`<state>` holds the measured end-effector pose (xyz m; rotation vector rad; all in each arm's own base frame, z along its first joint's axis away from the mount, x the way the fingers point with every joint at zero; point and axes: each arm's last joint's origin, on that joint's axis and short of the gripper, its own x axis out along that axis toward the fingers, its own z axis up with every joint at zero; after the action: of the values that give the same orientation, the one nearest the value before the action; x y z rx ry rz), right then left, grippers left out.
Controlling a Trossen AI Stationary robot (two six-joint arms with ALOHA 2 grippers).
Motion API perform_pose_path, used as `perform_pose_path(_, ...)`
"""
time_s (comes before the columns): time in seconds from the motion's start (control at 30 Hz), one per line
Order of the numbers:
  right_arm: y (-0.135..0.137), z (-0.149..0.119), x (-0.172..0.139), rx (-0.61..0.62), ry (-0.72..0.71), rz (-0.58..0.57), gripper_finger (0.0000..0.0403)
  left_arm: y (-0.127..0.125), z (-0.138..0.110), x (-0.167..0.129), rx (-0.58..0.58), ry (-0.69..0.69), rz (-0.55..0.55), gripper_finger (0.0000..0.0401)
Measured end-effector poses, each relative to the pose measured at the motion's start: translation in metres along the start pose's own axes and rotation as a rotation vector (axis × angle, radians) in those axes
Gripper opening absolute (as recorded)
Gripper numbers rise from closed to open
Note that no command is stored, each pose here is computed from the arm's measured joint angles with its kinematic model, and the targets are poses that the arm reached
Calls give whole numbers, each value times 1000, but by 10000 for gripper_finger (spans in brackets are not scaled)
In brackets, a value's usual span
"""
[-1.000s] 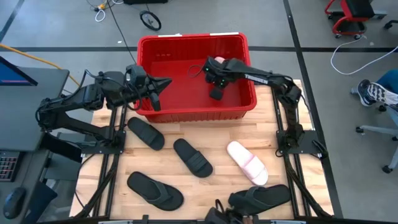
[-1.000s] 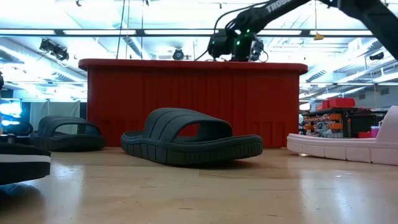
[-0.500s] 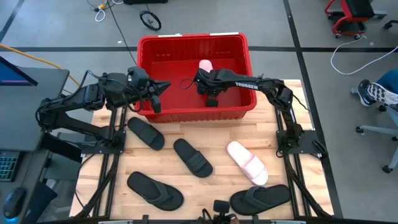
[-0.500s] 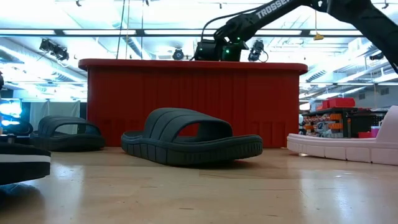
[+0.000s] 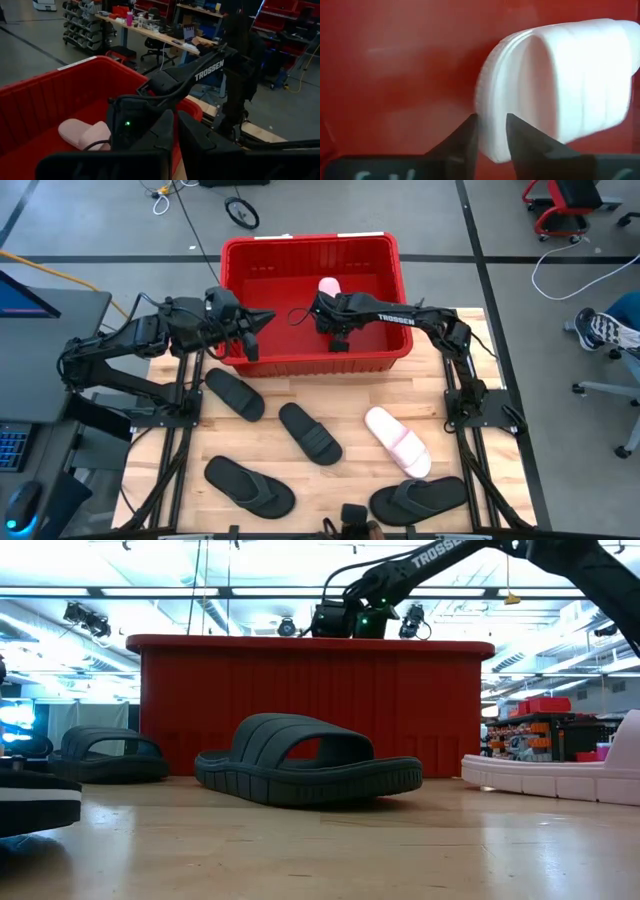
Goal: Pick and place slides into bin
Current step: Put the top pink slide into the red bin, then put the pink slide into the red bin
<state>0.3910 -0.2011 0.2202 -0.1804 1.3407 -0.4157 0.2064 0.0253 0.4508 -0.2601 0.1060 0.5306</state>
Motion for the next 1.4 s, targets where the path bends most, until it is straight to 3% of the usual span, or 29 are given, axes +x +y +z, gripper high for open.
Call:
perform_pose_path(0.27, -5, -2, -43, 68, -82, -29, 158, 0, 0, 0, 0, 0, 0, 8)
perform_pose_path(0.47, 5, -23, -140, 134, -230, -3, 163, 0, 0, 0, 0, 1, 0, 13)
perform_pose_path(0.57, 20, -48, -202, 132, -351, 118, 155, 0, 0, 0, -1, 0, 0, 22)
perform_pose_path(0.7, 48, -86, -276, 101, -542, 391, 138, 0, 0, 0, -1, 0, 0, 26)
perform_pose_path(0.83, 82, -126, -321, -58, -595, 529, 126, 0, 0, 1, 0, 2, 1, 18)
perform_pose_path(0.97, 115, -153, -329, -174, -438, 507, 126, -2, -3, 5, 6, 14, 4, 9)
perform_pose_path(1.07, 140, -155, -316, -213, -328, 476, 133, -4, -5, 11, 9, 23, 8, 7)
perform_pose_path(1.27, 191, -151, -247, -244, -97, 463, 160, -10, -15, 29, -37, 70, 23, 22)
perform_pose_path(1.4, 210, -162, -205, -281, 102, 542, 183, -14, -22, 39, -83, 112, 4, 28)
